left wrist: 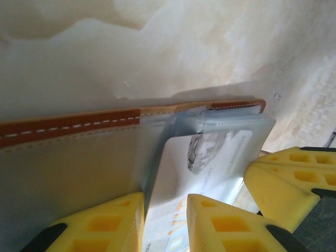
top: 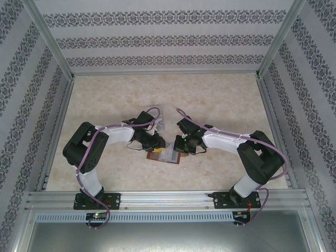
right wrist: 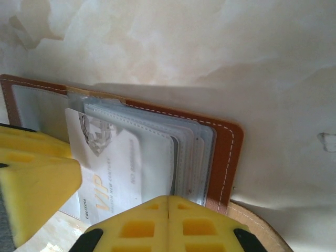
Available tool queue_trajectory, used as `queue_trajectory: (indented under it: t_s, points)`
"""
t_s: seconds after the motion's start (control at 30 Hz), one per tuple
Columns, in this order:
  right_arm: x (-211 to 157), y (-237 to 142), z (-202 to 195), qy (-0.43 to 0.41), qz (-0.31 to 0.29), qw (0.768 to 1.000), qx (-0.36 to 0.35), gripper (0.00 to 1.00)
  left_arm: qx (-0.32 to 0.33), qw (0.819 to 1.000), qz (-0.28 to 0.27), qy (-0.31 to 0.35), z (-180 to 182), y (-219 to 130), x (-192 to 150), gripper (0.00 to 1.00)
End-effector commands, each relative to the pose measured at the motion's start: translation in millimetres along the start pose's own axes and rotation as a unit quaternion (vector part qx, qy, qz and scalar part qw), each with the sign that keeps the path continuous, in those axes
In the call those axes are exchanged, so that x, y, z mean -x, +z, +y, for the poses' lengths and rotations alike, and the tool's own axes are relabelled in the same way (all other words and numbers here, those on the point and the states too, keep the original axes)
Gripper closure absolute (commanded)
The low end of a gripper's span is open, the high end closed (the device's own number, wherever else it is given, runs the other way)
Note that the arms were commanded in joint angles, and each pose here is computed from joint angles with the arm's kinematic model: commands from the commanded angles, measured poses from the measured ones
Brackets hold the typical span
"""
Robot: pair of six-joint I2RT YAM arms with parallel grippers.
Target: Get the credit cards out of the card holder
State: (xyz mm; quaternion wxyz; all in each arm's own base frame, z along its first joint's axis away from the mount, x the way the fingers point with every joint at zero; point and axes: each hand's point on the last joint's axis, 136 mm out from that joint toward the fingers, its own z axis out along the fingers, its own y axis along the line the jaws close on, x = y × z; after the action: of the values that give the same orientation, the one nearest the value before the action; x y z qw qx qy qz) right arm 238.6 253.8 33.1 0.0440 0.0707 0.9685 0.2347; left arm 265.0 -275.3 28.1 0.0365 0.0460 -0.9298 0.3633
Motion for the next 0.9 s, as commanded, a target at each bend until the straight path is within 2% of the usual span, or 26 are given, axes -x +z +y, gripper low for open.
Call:
queue_trajectory:
  t_s: [0.0,0.3,0.87]
  points:
    - [-1.3,1.2,-7.1,-0.005,0.006,1.000,-0.015,0.93,-0.043,0.999,0.010,-0.014,-5.1,8.3,1.1,0.73]
    - [-2.4,0.9,-10.0,-0.004,0.007,1.000,-0.020,0.93,-0.039,0.999,0.010,-0.014,-2.7,7.0,0.4,0.84]
    - [4.9,-7.2,-31.4,-0.003,-0.007,0.998,-0.055,0.94,-0.015,1.000,0.000,-0.010,9.6,-13.8,-3.2,0.89]
